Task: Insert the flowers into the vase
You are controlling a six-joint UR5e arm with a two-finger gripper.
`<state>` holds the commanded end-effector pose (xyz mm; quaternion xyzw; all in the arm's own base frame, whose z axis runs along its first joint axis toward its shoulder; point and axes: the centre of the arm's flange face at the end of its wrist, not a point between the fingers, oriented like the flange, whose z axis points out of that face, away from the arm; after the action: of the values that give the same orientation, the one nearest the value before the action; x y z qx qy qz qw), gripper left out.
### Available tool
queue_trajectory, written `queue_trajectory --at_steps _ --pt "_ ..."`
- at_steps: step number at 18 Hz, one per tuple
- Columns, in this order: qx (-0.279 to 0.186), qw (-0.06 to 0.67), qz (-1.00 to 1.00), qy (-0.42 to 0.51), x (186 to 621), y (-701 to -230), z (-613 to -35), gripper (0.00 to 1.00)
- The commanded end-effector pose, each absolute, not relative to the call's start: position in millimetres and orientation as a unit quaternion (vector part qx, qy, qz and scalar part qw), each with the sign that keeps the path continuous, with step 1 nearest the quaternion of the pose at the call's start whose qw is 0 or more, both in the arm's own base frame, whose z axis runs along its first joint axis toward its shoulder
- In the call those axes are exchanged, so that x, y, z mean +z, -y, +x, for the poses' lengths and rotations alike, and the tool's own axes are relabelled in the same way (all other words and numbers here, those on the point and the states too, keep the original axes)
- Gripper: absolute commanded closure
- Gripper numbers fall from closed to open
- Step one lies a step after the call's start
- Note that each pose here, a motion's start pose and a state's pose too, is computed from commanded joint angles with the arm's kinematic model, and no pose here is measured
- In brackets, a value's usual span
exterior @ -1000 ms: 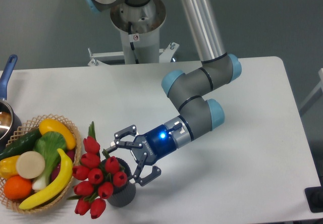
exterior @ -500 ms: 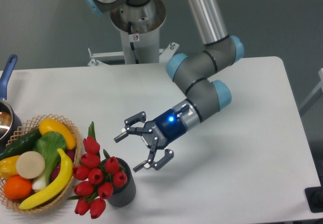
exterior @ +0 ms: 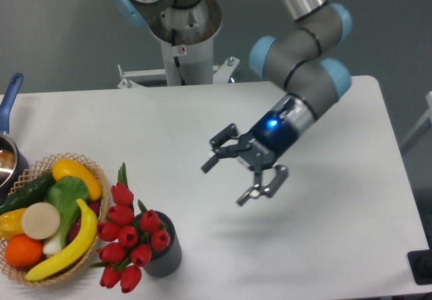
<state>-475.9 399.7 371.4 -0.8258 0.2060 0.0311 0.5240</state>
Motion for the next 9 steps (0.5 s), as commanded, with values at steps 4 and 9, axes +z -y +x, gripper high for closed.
queue_trajectory --at_steps 4,9 --pt "0.085 0.474 -0.860 -0.167 410.1 -357.4 -492.4 0.00" --pt "0.141 0.404 -0.899 -0.092 443.6 -297.0 -512.6 0.00"
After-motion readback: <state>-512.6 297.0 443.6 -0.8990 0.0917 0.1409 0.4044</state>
